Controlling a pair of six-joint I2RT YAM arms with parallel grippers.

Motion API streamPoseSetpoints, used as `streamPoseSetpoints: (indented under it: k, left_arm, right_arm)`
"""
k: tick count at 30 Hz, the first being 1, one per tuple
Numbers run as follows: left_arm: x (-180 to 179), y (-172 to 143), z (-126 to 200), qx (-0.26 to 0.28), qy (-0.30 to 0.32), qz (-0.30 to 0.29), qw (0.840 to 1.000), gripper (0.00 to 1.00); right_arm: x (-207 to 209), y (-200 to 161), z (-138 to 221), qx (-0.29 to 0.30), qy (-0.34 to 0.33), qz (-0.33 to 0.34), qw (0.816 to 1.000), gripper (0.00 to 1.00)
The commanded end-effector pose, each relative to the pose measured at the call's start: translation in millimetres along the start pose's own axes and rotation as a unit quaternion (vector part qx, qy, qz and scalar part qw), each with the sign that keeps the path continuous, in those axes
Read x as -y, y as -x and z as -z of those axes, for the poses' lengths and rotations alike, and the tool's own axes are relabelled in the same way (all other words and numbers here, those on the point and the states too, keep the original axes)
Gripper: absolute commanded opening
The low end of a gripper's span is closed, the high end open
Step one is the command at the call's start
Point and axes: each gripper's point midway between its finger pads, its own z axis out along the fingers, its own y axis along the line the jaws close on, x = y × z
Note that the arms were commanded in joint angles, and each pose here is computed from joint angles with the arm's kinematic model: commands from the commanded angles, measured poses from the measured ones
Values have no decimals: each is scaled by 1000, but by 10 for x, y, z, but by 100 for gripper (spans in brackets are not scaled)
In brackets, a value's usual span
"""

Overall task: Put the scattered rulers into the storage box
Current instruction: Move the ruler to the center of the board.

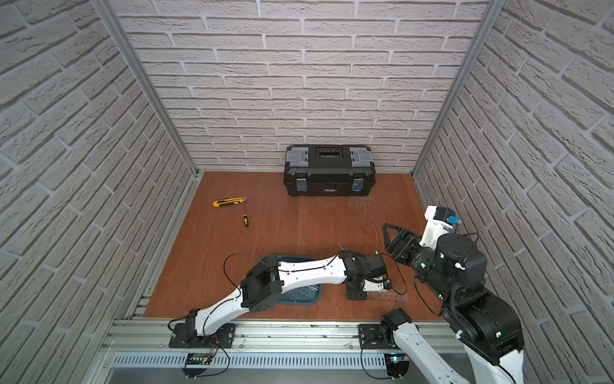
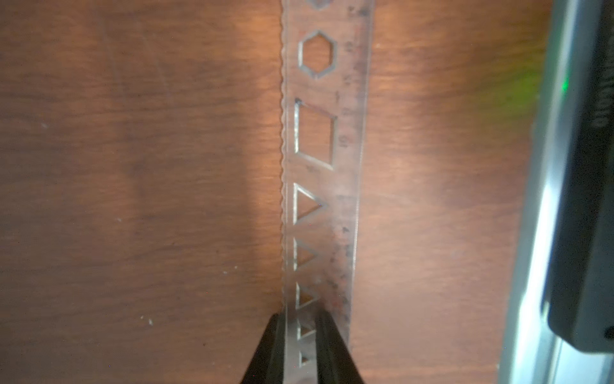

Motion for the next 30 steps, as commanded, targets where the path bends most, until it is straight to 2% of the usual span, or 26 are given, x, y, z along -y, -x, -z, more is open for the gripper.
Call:
streamPoseSetpoints:
  k: [1,9,19,30]
  left_arm:
    - [66,-604,-490,-102,-19,27,994,0]
    - [-630,-748,-146,-79,27,86,993,0]
    - [-1367,-1045,137,-47,55,167,983,0]
    - [-2051,-1722,274,-54,69,247,965,0]
  right_arm:
    - [-2,-8,-82,0,0,4,1000,68]
    - [57,-157,-336,-27,-12,3,1000,68]
    - [319,-368,-675,-55,-71,14,996,68]
    - [568,-956,-1524,-144,-104,-4,984,68]
